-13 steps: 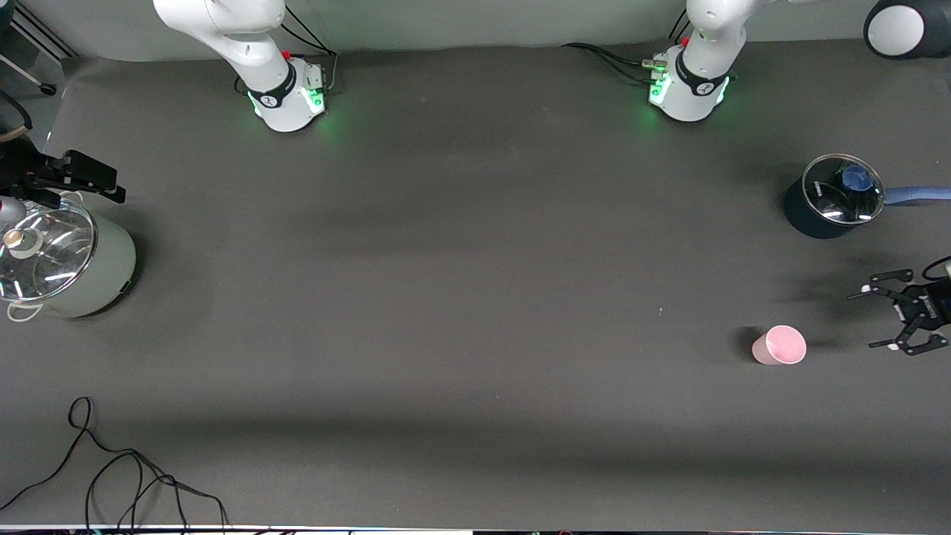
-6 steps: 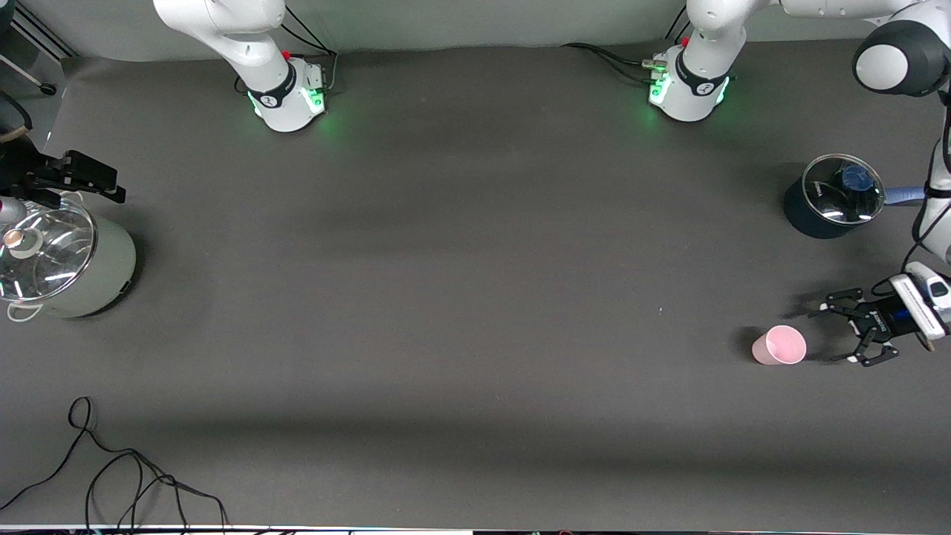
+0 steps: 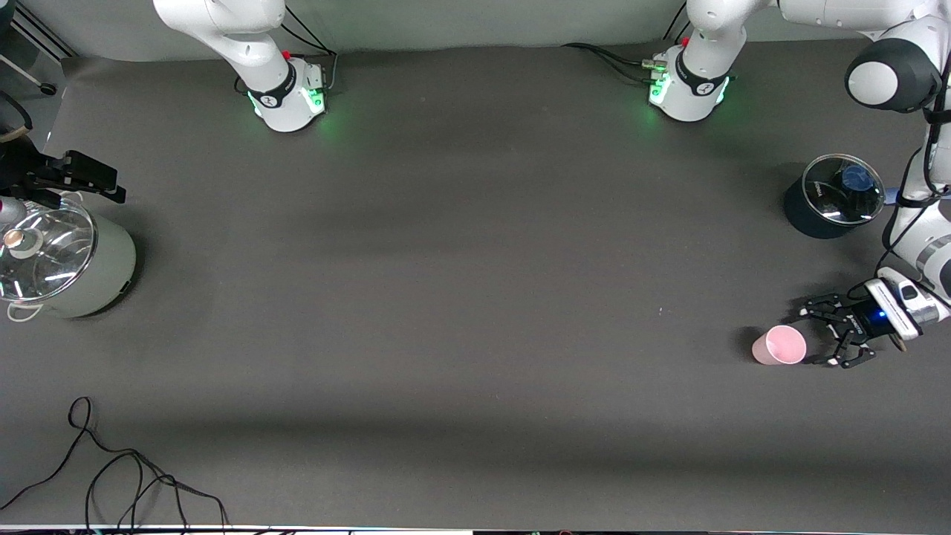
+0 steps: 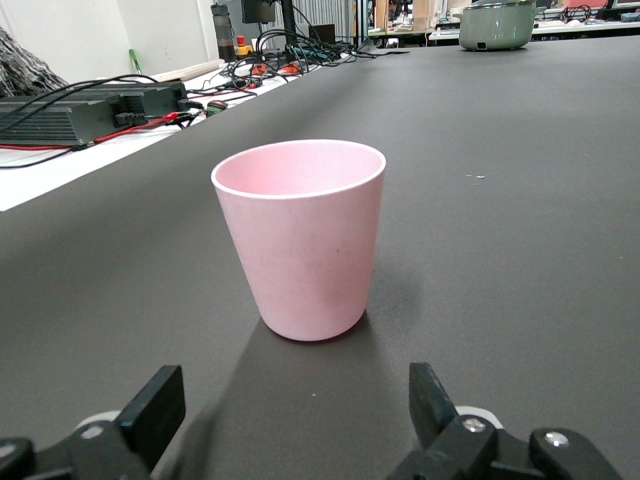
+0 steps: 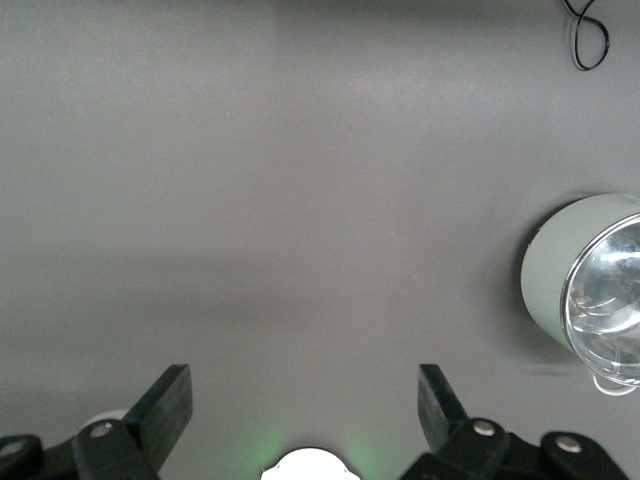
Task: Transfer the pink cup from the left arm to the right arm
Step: 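Close the left gripper around the pink cup's body, then lift the pink cup and carry it toward the table middle, then reach the right gripper to the pink cup's rim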
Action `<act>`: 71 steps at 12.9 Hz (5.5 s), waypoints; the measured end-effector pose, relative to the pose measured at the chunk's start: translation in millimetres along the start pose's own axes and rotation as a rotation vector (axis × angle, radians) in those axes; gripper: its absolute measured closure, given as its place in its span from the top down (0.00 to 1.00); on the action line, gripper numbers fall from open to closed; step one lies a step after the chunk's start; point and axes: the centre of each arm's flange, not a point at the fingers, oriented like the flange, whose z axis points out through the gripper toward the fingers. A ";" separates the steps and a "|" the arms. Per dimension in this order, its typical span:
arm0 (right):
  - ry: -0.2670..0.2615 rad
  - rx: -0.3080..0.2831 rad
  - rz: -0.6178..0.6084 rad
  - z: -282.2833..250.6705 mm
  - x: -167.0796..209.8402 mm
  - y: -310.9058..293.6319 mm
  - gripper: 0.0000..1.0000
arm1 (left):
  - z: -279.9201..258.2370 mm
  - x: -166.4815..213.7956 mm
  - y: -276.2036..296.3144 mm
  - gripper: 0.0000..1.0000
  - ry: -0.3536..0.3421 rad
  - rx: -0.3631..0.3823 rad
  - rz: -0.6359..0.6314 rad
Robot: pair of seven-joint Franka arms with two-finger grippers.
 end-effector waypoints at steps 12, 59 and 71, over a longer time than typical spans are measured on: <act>0.000 0.000 0.000 0.0 0.0 0.3 1.00 | 61.4 7.7 -4.8 1.00 0.036 -0.016 -0.039; -0.091 0.217 0.349 19.3 17.9 -46.0 1.00 | 452.0 542.4 264.5 0.65 -0.025 0.093 -0.226; -0.024 0.385 1.115 28.6 33.5 -321.5 1.00 | 462.1 558.9 268.6 0.65 0.000 0.087 -0.222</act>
